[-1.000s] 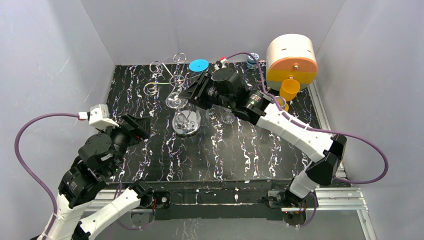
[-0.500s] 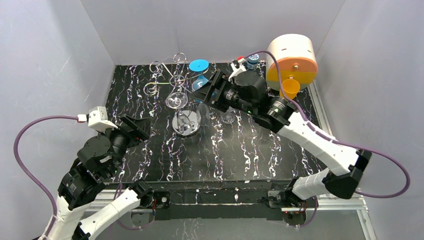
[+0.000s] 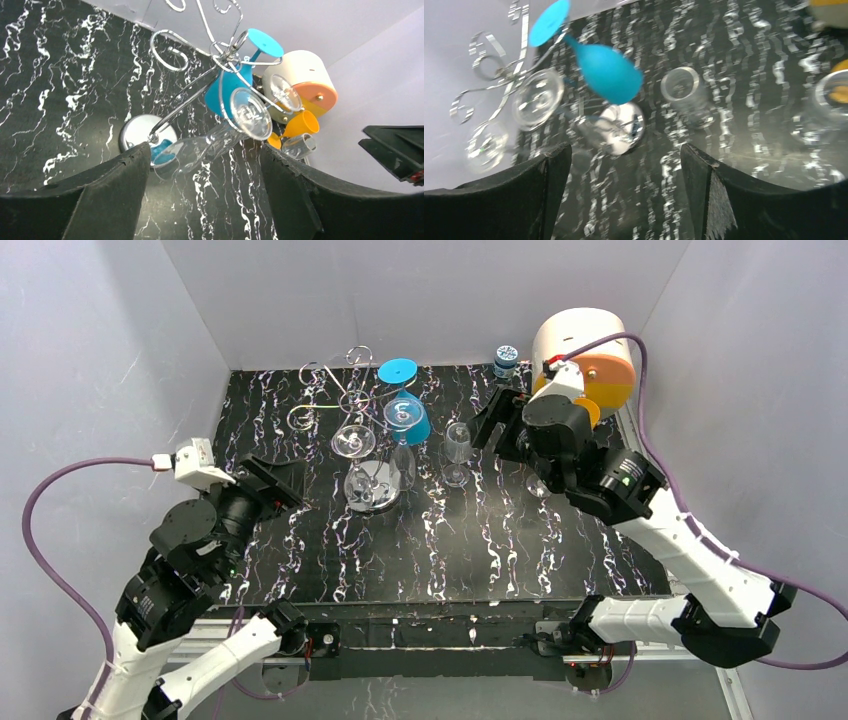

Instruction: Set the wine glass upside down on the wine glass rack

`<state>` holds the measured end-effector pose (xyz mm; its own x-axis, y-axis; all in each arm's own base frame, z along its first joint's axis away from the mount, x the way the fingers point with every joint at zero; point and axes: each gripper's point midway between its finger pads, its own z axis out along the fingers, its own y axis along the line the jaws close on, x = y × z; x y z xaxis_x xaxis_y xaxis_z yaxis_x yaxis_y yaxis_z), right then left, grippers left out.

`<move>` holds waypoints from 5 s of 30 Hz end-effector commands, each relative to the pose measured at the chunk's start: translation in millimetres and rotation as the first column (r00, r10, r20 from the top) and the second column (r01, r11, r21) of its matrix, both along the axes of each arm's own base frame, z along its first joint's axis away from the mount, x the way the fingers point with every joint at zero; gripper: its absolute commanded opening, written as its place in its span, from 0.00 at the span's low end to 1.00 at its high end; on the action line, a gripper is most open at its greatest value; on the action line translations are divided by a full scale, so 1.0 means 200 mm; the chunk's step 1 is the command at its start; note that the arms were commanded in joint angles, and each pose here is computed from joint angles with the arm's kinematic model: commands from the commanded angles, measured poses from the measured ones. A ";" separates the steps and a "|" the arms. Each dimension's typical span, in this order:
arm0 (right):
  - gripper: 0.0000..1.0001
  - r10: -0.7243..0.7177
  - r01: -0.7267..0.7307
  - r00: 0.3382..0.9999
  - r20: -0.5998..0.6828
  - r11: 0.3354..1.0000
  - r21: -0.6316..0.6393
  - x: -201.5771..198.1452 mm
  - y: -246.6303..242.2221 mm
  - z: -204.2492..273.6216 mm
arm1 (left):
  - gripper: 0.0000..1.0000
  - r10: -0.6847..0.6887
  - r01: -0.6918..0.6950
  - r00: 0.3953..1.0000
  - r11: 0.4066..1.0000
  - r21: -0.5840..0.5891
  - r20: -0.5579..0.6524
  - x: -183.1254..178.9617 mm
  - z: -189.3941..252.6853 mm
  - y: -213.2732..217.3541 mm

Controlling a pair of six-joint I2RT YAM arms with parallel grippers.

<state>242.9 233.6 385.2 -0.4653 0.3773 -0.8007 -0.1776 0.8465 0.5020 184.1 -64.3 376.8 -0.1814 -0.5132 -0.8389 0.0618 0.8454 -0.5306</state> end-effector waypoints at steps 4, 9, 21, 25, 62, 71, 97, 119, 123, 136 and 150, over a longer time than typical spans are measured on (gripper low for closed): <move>0.87 -0.168 0.159 0.985 -0.034 0.970 -0.182 0.23 -0.23 -0.15 | 0.98 -0.009 0.009 0.997 1.000 0.007 0.071 0.06 0.18 -0.04; 0.87 -0.038 0.010 0.976 -0.215 0.992 -0.126 0.35 -0.15 -0.38 | 0.98 -0.053 0.051 0.997 0.998 0.032 0.064 0.08 0.17 -0.10; 0.75 0.038 -0.078 0.916 -0.399 0.993 -0.085 0.59 -0.06 -0.64 | 0.98 -0.122 0.120 0.989 0.992 0.031 0.085 0.05 0.19 -0.15; 0.72 0.043 -0.108 0.896 -0.442 0.987 -0.122 0.61 -0.05 -0.74 | 0.98 -0.147 0.143 0.986 0.989 0.048 0.085 0.04 0.19 -0.17; 0.22 -0.018 -0.182 0.874 -0.485 0.915 -0.360 0.59 -0.07 -0.95 | 0.98 -0.164 0.185 0.953 0.981 -0.057 0.254 -0.02 0.29 -0.15; 0.18 0.018 -0.169 0.903 -0.429 0.933 -0.317 0.52 -0.10 -0.84 | 0.98 -0.141 0.227 0.918 0.953 -0.202 0.370 -0.14 0.40 -0.09; 0.19 -0.236 0.219 0.968 -0.089 0.961 -0.170 0.34 -0.48 -0.33 | 0.96 -0.701 0.741 0.671 0.633 -0.222 0.242 0.14 0.70 -1.12; 0.19 -0.248 0.142 0.907 0.340 0.940 0.309 0.11 -0.56 0.58 | 0.95 -0.507 0.487 0.837 0.515 -0.706 0.207 0.40 0.77 -1.46; 0.19 -0.219 0.061 0.893 0.394 0.924 0.377 0.07 -0.52 0.70 | 0.84 -0.529 0.460 0.829 0.459 -0.760 0.183 0.34 0.75 -1.59; 0.19 -0.155 -0.074 0.865 0.477 0.902 0.426 -0.06 -0.49 0.82 | 0.81 -0.357 0.404 0.898 0.435 -0.805 0.258 0.41 0.83 -1.50; 0.18 -0.014 -0.232 0.852 0.523 0.886 0.401 -0.17 -0.39 0.82 | 0.39 -0.291 0.391 0.911 0.383 -0.837 0.292 0.42 0.91 -1.41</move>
<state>223.6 151.9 520.3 -0.1425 0.6725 -0.7263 -0.4860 0.5917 0.6432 277.3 -377.2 522.4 -0.5186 -0.8511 -0.0816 0.2728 -0.0742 -0.9592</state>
